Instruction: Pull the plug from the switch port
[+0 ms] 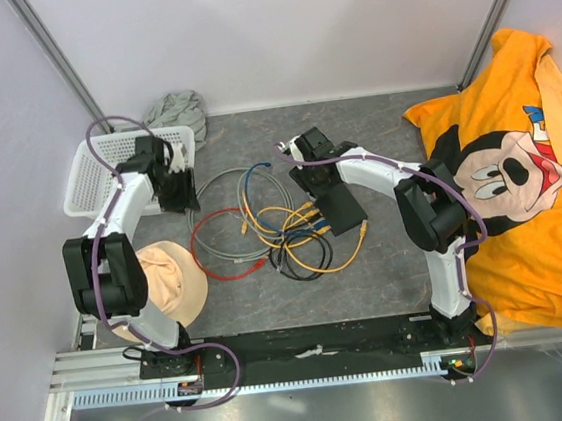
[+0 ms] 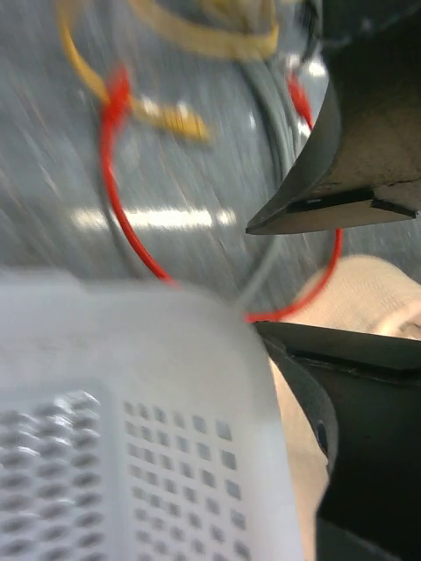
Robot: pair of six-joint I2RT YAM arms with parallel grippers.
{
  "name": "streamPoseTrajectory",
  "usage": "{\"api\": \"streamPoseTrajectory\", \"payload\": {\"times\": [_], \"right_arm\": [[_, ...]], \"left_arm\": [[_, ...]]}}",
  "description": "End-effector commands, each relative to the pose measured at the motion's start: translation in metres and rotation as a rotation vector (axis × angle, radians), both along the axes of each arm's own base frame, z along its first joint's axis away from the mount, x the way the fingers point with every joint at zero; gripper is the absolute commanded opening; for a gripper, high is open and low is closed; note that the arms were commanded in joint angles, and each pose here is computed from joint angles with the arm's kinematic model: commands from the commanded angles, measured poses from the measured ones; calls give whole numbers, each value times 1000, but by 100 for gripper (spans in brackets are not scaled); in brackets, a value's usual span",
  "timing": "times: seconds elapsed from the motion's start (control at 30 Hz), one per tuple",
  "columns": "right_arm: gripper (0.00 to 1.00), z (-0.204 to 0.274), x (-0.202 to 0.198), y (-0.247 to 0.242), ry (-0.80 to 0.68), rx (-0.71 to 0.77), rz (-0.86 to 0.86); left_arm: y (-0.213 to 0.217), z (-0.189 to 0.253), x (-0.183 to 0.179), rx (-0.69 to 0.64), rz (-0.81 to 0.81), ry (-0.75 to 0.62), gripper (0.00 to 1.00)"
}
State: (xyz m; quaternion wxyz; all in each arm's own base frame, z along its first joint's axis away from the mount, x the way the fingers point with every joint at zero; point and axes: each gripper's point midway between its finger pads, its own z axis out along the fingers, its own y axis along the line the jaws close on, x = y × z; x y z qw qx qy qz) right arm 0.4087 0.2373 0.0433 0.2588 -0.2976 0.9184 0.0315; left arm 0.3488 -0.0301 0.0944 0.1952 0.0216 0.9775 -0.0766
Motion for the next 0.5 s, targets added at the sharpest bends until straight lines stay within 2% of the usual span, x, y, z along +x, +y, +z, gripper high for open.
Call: {"api": "streamPoseTrajectory", "payload": {"times": [0.0,0.03,0.1,0.13,0.17,0.23,0.27,0.37,0.4,0.47], "right_arm": [[56,-21,-13,-26,50,-80,6],[56,-23,-15,-29,56,-87,1],[56,-23,-18,-33,63,-87,-13],[56,-20,-18,-37,62,-82,-29],[56,-16,-17,-38,57,-72,-37],[56,-6,-17,-38,55,-41,-43],[56,-4,-17,-39,55,-38,-46],[56,10,-17,-43,51,-4,-52],[56,16,-16,-44,45,12,-56],[59,31,-19,-38,47,92,-29]], "left_arm": [[-78,138,60,-341,-234,-421,54],[-102,165,66,-420,-349,-492,55],[-144,187,76,-469,-506,-578,60],[-160,213,83,-504,-554,-629,60],[-175,191,98,-553,-541,-554,59],[-207,201,104,-666,-559,-516,57],[-218,179,113,-684,-554,-468,57],[-254,162,116,-711,-580,-431,57],[-266,142,120,-723,-572,-390,56],[-274,128,121,-739,-547,-352,55]]}}
